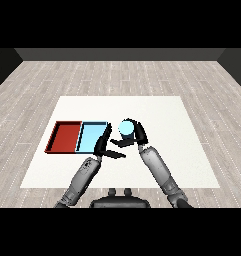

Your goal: Pick the blue can and put it in the blue box

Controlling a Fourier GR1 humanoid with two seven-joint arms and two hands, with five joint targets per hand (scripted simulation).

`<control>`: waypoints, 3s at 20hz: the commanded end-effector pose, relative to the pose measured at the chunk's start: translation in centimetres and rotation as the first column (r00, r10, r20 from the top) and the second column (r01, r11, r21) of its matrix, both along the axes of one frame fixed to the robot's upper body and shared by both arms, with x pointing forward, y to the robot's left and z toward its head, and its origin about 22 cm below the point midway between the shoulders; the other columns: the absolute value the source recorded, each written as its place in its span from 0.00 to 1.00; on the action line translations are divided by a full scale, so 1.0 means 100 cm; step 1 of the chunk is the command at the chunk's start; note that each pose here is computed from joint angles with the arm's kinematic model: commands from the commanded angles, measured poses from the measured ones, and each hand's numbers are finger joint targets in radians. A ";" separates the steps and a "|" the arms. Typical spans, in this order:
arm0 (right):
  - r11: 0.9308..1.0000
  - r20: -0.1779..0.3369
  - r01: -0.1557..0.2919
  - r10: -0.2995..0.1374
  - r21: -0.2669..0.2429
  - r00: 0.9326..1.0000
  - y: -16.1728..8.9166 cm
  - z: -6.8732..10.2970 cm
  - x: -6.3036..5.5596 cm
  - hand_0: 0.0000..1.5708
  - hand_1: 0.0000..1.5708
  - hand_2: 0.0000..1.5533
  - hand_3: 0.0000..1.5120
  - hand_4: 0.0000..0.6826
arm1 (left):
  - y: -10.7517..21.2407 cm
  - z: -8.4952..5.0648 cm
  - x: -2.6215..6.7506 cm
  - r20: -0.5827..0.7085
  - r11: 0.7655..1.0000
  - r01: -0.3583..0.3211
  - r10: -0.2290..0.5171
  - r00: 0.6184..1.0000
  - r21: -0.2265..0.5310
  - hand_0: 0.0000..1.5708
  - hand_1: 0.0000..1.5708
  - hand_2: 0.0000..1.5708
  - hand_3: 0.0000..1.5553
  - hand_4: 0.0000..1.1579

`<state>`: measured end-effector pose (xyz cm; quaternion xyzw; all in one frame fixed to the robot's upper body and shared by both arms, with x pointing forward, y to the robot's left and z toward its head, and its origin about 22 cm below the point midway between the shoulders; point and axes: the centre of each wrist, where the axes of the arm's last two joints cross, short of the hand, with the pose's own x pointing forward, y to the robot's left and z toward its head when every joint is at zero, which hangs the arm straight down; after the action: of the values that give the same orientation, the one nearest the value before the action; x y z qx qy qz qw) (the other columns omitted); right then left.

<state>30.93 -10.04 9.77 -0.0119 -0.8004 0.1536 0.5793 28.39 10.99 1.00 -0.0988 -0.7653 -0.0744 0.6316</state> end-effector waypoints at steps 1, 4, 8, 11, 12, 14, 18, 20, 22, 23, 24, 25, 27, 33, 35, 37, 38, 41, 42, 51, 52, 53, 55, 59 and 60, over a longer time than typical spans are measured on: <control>1.000 -0.005 -0.011 0.011 -0.025 1.000 -0.005 0.008 -0.019 0.94 0.94 0.93 0.92 0.86 | -0.011 -0.010 0.0041 -0.011 1.000 0.004 -0.004 1.000 0.006 0.00 0.00 0.00 0.00 0.00; 1.000 -0.003 -0.009 0.009 -0.003 1.000 0.002 0.015 -0.009 0.94 0.94 0.94 0.92 0.85 | -0.007 -0.002 0.0035 -0.006 1.000 0.002 -0.002 1.000 0.018 0.00 0.00 0.00 0.00 0.00; 1.000 0.001 -0.011 0.011 -0.014 1.000 0.023 -0.008 -0.006 0.95 0.95 0.94 0.91 0.83 | -0.011 0.003 0.0096 -0.025 1.000 0.002 -0.002 1.000 0.003 0.00 0.00 0.00 0.00 0.00; 0.999 -0.009 -0.044 0.044 -0.029 0.999 0.019 0.020 -0.008 0.95 0.95 0.94 0.91 0.81 | -0.019 0.003 0.0267 -0.032 1.000 -0.024 0.024 0.999 0.017 0.00 0.00 0.00 0.00 0.00; 0.998 0.010 -0.040 0.040 -0.038 0.999 0.018 -0.003 -0.003 0.95 0.95 0.94 0.91 0.81 | -0.011 -0.007 0.0294 -0.034 1.000 0.001 -0.001 0.999 -0.011 0.00 0.00 0.00 0.00 0.00; 0.999 -0.022 -0.024 0.023 -0.039 1.000 0.002 0.024 -0.012 0.96 0.96 0.94 0.91 0.80 | -0.033 -0.006 0.0190 -0.042 0.999 0.019 -0.018 0.999 0.027 0.00 0.00 0.00 0.00 0.00; 0.998 0.004 -0.050 0.050 -0.025 0.999 0.034 0.023 -0.006 0.95 0.95 0.94 0.91 0.79 | -0.034 -0.012 0.0119 -0.043 0.999 0.053 -0.053 0.998 -0.002 0.00 0.00 0.00 0.00 0.00; 0.997 -0.012 -0.071 0.071 -0.011 0.997 0.029 0.001 -0.026 0.95 0.95 0.94 0.91 0.81 | -0.032 -0.003 0.0083 -0.030 0.998 0.062 -0.063 0.998 -0.030 0.00 0.00 0.00 0.00 0.00; 0.997 -0.005 -0.068 0.068 -0.024 0.998 0.025 0.013 -0.018 0.86 0.86 0.93 0.91 0.82 | -0.027 -0.003 0.0130 -0.011 0.997 0.062 -0.063 0.998 -0.036 0.00 0.00 0.00 0.00 0.00; 0.998 0.011 -0.062 0.062 -0.004 0.998 0.019 0.007 -0.020 0.87 0.87 0.93 0.91 0.84 | -0.041 0.007 0.0060 -0.026 0.997 0.071 -0.072 0.997 -0.044 0.00 0.00 0.00 0.00 0.00; 0.995 0.019 -0.094 0.093 0.023 0.995 0.017 -0.003 -0.012 0.89 0.89 0.93 0.91 0.84 | -0.039 0.009 0.0204 -0.016 0.998 0.049 -0.050 0.999 -0.050 0.00 0.00 0.00 0.00 0.00; 0.996 0.017 -0.092 0.092 0.008 0.996 0.035 0.003 -0.022 0.93 0.93 0.94 0.92 0.85 | -0.030 -0.010 0.0221 -0.036 0.998 0.044 -0.046 0.998 -0.049 0.00 0.00 0.00 0.00 0.00; 0.996 0.002 -0.084 0.084 -0.004 0.996 0.040 -0.004 -0.018 0.97 0.97 0.94 0.92 0.84 | -0.034 -0.004 0.0069 -0.019 1.000 -0.018 0.019 1.000 0.024 0.00 0.00 0.00 0.00 0.00; 0.996 -0.012 -0.089 0.090 0.023 0.996 0.054 0.002 -0.027 0.95 0.95 0.94 0.91 0.83 | -0.051 -0.003 0.0027 -0.058 0.999 -0.033 0.030 0.998 -0.039 1.00 1.00 1.00 0.98 1.00; 0.996 -0.009 -0.080 0.081 0.023 0.997 0.020 0.004 -0.009 0.94 0.94 0.94 0.92 0.82 | -0.037 0.005 0.0086 -0.040 0.999 -0.037 0.036 0.999 -0.028 1.00 1.00 1.00 0.96 0.99; 0.997 -0.018 -0.070 0.071 0.040 0.997 0.031 0.001 -0.021 0.96 0.96 0.94 0.91 0.81 | -0.036 -0.006 0.0192 -0.033 0.998 -0.053 0.053 0.998 -0.020 1.00 1.00 1.00 0.96 0.99; 0.997 -0.001 -0.063 0.063 0.033 0.998 0.051 0.001 -0.015 0.96 0.96 0.94 0.91 0.82 | -0.026 -0.028 0.0148 -0.013 0.997 -0.077 0.076 0.997 -0.025 1.00 1.00 1.00 0.95 0.99; 0.992 -0.025 -0.089 0.091 0.086 0.996 0.026 -0.002 -0.027 0.94 0.94 0.91 0.89 0.70 | -0.041 -0.023 0.0105 -0.026 0.995 -0.097 0.096 0.995 -0.032 1.00 1.00 1.00 0.95 0.98; 0.990 -0.036 -0.092 0.097 0.106 0.995 0.019 0.010 -0.026 0.91 0.91 0.89 0.86 0.55 | -0.044 -0.008 0.0180 0.003 0.993 -0.117 0.117 0.993 -0.015 1.00 1.00 0.99 0.95 0.98; 0.993 -0.051 -0.100 0.103 0.066 0.993 0.025 0.001 -0.007 0.00 0.00 0.00 0.00 0.00 | -0.045 -0.025 0.0024 0.028 0.992 -0.121 0.122 0.992 -0.027 1.00 1.00 1.00 0.96 0.97; 0.994 -0.046 -0.100 0.102 0.044 0.994 0.020 -0.001 -0.017 0.00 0.00 0.00 0.00 0.00 | -0.037 -0.001 0.0234 0.024 0.990 -0.140 0.141 0.990 -0.032 1.00 1.00 1.00 0.96 0.97; 0.993 -0.054 -0.114 0.116 0.025 0.992 0.014 0.016 -0.025 0.00 0.00 0.00 0.00 0.00 | -0.034 -0.014 0.0104 0.041 0.992 -0.126 0.126 0.991 -0.017 1.00 1.00 1.00 0.96 0.97; 0.989 -0.028 -0.148 0.149 0.022 0.988 0.010 0.001 -0.012 0.00 0.00 0.00 0.00 0.00 | -0.053 -0.004 0.0173 0.036 0.988 -0.151 0.151 0.988 -0.020 1.00 1.00 1.00 0.96 0.98; 0.992 -0.023 -0.100 0.102 0.076 0.994 0.002 0.014 -0.016 0.00 0.00 0.00 0.00 0.00 | -0.031 -0.024 0.0076 0.046 0.989 -0.144 0.143 0.989 0.018 1.00 1.00 1.00 0.96 0.98; 0.990 -0.030 -0.077 0.081 0.118 0.996 -0.008 0.014 -0.035 0.00 0.00 0.00 0.00 0.00 | -0.004 -0.018 0.0197 0.033 0.986 -0.169 0.169 0.985 0.006 1.00 1.00 1.00 0.96 0.98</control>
<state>29.04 -9.58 9.98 0.0541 -0.7937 0.1576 0.5850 29.95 8.33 -0.92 -0.0415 -0.7809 -0.0320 0.6224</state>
